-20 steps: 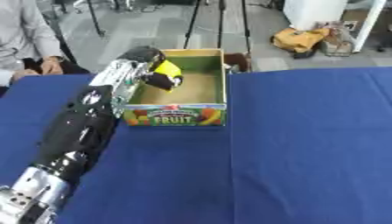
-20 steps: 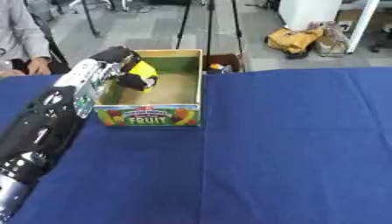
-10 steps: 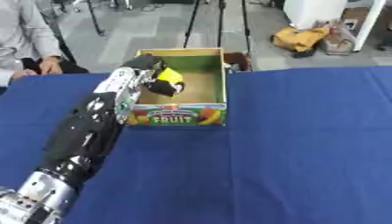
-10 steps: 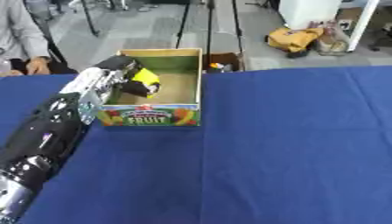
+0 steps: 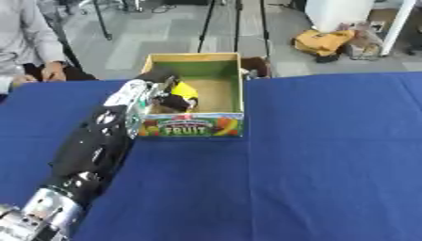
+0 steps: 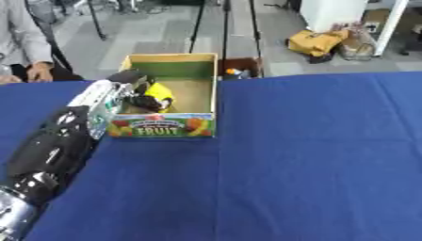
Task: Pick up objects on the table and place them in the box.
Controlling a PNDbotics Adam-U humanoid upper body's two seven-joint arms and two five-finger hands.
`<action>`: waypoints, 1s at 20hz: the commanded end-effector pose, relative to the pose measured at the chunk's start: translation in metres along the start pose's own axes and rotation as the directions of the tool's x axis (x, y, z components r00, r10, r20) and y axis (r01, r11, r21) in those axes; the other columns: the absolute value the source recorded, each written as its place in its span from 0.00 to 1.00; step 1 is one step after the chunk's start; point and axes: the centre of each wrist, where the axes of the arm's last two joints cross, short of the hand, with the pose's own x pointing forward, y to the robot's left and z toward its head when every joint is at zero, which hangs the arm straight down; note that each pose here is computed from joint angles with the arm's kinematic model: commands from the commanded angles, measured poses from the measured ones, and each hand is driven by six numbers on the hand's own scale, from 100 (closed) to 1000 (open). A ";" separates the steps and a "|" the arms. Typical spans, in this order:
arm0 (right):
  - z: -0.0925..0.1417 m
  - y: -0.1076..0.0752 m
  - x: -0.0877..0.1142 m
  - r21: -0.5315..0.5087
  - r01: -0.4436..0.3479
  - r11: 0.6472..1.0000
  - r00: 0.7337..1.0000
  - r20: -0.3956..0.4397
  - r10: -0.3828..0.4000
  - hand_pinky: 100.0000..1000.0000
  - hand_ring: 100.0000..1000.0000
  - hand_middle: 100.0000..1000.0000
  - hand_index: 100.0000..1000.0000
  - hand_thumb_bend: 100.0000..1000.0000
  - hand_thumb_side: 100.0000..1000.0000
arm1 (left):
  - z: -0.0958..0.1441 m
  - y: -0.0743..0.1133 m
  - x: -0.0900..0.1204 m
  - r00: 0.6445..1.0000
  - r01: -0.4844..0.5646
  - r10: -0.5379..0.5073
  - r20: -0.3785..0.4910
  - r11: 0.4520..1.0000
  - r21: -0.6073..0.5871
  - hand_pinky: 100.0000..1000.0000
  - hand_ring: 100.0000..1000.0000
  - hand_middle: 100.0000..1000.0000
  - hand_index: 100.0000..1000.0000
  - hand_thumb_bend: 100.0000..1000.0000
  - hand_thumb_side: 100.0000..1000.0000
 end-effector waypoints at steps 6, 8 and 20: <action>-0.007 -0.003 0.004 -0.019 0.010 1.000 1.000 0.027 -0.009 0.74 0.84 0.70 0.85 0.00 1.00 | 0.004 0.018 -0.002 1.000 -0.003 0.004 0.015 1.000 -0.025 0.75 0.86 0.86 1.00 0.41 0.67; -0.007 -0.003 0.004 -0.019 0.010 1.000 1.000 0.026 -0.010 0.74 0.84 0.70 0.85 0.00 1.00 | 0.005 0.019 -0.001 1.000 0.002 -0.001 0.019 1.000 -0.019 0.78 0.88 0.90 1.00 0.52 0.69; -0.002 -0.004 0.002 -0.014 0.001 1.000 1.000 0.009 -0.001 0.75 0.84 0.71 0.85 0.00 1.00 | 0.023 0.054 0.016 0.992 0.019 -0.039 0.119 0.987 0.161 0.82 0.90 0.92 1.00 0.63 0.82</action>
